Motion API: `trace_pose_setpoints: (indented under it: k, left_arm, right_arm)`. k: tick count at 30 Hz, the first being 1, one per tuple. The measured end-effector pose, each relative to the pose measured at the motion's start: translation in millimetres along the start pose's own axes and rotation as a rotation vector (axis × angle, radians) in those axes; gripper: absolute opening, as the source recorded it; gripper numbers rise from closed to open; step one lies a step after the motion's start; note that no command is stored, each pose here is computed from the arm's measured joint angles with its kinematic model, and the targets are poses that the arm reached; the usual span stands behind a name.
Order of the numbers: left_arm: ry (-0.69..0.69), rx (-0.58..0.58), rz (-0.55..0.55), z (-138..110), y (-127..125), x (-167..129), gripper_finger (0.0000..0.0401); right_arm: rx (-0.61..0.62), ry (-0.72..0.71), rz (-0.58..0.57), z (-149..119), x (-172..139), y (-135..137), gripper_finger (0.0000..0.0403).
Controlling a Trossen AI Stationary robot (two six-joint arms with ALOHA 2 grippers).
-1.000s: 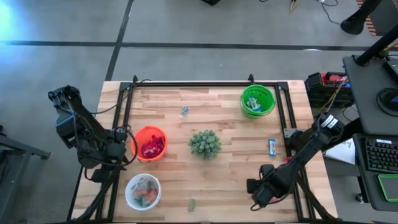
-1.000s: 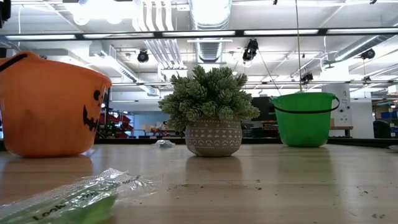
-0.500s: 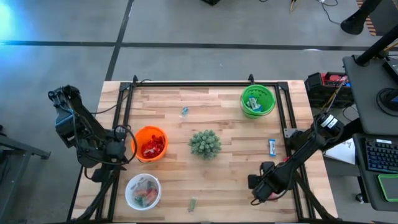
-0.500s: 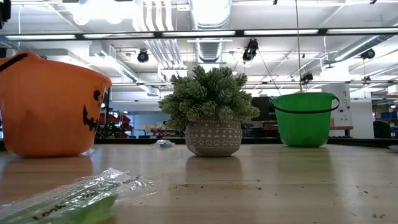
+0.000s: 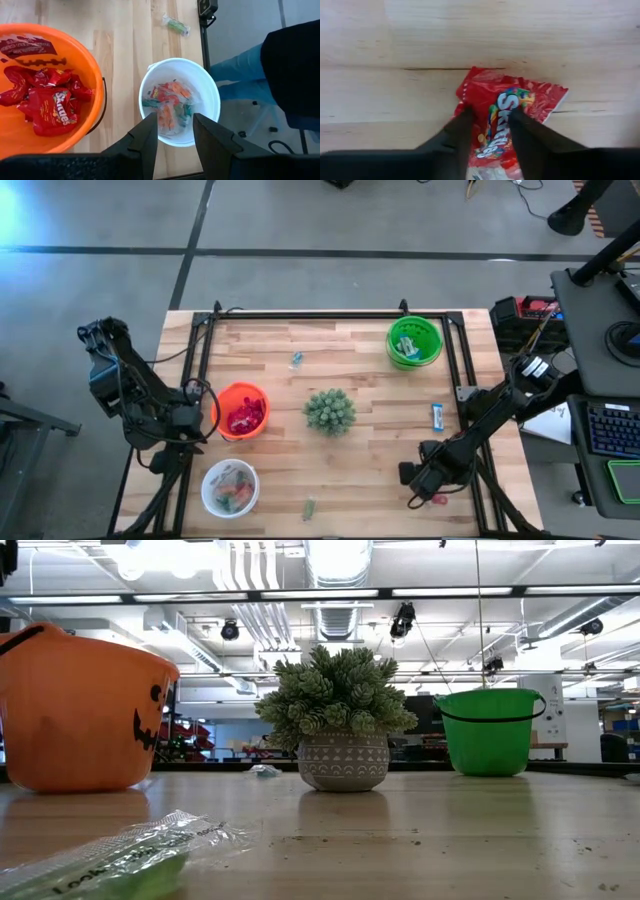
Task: Sort candy
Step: Put the red candy into the orange bucket
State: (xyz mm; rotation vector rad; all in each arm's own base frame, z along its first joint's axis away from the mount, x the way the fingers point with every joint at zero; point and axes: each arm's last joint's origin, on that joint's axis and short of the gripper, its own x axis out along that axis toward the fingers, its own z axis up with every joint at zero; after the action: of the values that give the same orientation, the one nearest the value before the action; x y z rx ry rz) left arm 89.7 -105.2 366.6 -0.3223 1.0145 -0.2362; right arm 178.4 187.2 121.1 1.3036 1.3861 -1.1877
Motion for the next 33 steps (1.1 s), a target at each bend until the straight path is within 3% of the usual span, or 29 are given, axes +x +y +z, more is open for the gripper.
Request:
trace_pose_setpoints:
  k: [4, 10, 21, 26, 33]
  left_arm:
    - [-0.001, 0.0, 0.0, 0.0, 0.1, -0.1, 0.0107]
    - [0.0, 0.001, 0.001, -0.1, 0.1, -0.1, 0.0107]
    - [0.004, 0.004, 0.005, -0.5, 0.7, -0.2, 0.0107]
    - [0.008, 0.004, 0.01, -0.9, 1.2, -0.3, 0.0107]
    - [0.082, -0.037, 0.112, -8.4, 11.1, -1.3, 0.0107]
  right_arm:
    - [-0.021, -0.005, 0.004, 0.0, -0.2, 0.2, 0.0024]
    - [-0.023, 0.007, 0.005, -2.4, -9.7, 0.1, 0.001]
    - [-0.034, -0.119, -0.018, -14.4, -73.6, -1.1, 0.0008]
    - [-0.065, -0.187, 0.07, -23.4, -103.8, 5.1, 0.0008]
    - [-0.119, -0.367, 0.32, -22.2, -141.8, 25.6, 0.0008]
